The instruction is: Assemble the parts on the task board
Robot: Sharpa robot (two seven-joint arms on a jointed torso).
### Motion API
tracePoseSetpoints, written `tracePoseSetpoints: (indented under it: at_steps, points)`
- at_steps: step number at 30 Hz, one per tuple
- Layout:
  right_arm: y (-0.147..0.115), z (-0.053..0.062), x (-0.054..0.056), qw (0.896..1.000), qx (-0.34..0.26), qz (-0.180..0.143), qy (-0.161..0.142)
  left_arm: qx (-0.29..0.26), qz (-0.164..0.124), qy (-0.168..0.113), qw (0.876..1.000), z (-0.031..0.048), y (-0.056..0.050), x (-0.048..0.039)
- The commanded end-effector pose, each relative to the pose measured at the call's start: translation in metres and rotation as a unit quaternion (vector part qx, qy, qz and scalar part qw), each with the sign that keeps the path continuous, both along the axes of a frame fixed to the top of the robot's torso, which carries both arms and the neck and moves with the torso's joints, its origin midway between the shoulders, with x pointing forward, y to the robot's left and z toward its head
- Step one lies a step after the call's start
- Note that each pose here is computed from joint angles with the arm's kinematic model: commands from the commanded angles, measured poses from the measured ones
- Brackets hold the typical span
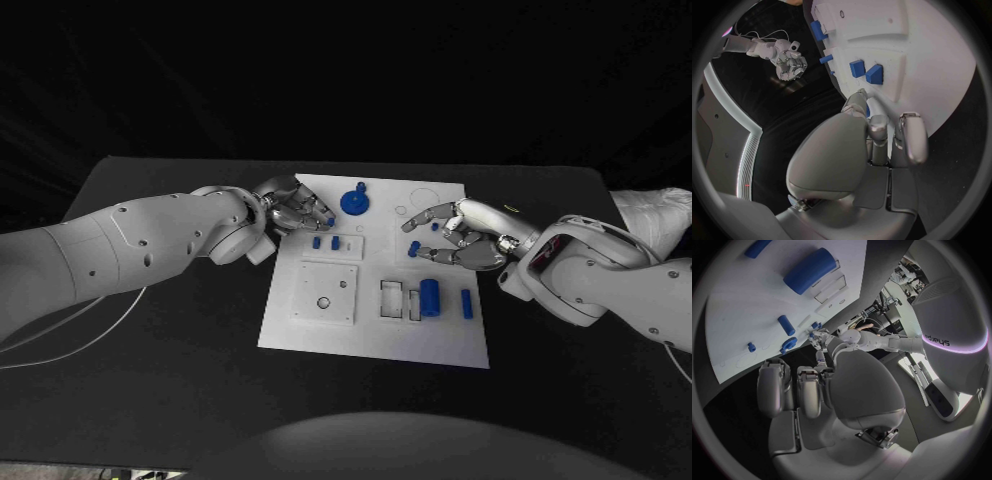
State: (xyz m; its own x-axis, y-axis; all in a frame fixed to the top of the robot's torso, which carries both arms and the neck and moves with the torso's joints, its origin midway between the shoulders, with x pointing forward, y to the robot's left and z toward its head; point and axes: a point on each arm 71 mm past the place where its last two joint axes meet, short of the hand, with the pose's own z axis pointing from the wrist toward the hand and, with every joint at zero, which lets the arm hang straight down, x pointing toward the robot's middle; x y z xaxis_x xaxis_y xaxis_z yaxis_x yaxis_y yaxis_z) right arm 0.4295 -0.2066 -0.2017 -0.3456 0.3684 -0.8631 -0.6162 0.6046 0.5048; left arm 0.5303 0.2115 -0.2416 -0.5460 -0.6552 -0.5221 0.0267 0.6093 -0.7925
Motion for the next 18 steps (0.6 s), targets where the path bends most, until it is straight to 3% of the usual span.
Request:
tracePoseSetpoints:
  at_steps: [1, 18]
  points:
    - [0.0011, -0.0011, -0.0009, 1.0, -0.003, 0.004, 0.006, -0.009, -0.003, 0.002, 1.0, 0.0, -0.0022, -0.0002]
    - [0.0008, -0.0011, -0.0012, 1.0, -0.003, 0.004, 0.007, -0.01, 0.0, 0.004, 1.0, -0.0009, -0.0055, 0.0017]
